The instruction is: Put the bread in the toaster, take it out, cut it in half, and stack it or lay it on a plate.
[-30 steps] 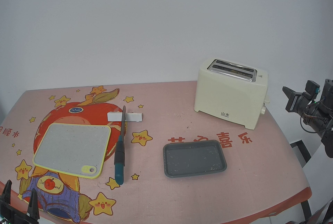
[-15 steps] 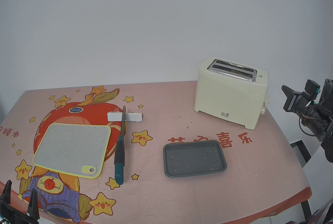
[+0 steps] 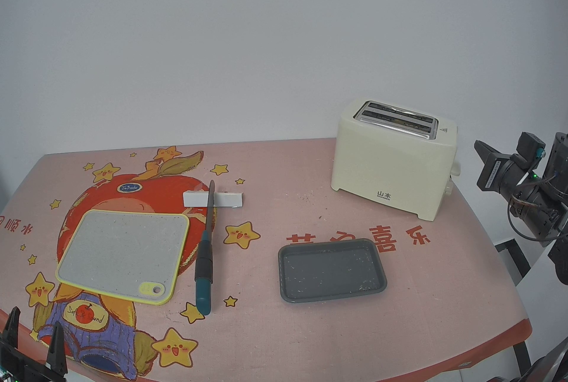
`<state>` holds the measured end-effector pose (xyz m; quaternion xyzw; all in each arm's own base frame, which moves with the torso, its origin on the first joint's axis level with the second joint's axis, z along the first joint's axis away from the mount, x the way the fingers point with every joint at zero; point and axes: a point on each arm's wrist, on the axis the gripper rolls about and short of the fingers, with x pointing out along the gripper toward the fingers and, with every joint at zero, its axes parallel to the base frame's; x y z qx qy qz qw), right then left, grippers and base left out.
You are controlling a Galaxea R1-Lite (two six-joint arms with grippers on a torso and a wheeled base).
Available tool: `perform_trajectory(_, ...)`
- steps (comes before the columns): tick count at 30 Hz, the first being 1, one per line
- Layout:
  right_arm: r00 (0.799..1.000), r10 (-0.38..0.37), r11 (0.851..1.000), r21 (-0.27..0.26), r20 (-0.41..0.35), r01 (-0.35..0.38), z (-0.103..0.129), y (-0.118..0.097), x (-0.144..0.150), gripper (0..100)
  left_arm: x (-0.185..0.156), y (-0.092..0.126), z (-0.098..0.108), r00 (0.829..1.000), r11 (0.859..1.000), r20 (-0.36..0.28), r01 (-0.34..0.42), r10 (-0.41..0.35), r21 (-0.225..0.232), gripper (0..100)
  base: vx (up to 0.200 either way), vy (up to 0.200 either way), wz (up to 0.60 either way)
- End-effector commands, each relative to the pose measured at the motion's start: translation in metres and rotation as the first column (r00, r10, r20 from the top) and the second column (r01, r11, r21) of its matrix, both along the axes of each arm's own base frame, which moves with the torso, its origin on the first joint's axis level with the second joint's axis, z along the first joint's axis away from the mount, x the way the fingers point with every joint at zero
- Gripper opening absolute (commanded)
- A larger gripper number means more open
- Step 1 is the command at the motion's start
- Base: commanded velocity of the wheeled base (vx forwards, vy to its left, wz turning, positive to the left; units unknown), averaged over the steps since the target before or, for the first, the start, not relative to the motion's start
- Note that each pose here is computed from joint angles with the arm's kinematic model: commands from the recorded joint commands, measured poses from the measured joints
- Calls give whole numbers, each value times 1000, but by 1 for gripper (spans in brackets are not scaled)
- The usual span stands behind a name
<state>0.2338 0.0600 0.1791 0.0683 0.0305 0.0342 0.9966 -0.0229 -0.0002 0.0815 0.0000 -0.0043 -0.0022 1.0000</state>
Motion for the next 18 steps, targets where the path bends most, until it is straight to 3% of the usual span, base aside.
perform_trajectory(1, 1000, -7, 1000, 4, 9, 7, 2, 1, 0, 0, 1, 0, -5, 1000, 1000, -10, 0, 0, 0, 100, 0, 0, 0)
perform_trajectory(12, 999, -31, 1000, -5, 45, 31, 11, -1, 2, 0, 1, 0, -5, 1000, 1000, -10, 0, 0, 0, 100, 0, 0, 0)
perform_trajectory(15, 999, -27, 1000, -10, 33, 28, 8, 0, 2, 0, 1, 0, -5, 1000, 1000, -10, 0, 0, 0, 100, 0, 0, 0)
perform_trajectory(18, 999, -11, 999, -47, -47, 9, -5, 2, -3, 0, 1, 0, -5, 1000, 1000, -10, 0, 0, 0, 100, 0, 0, 0)
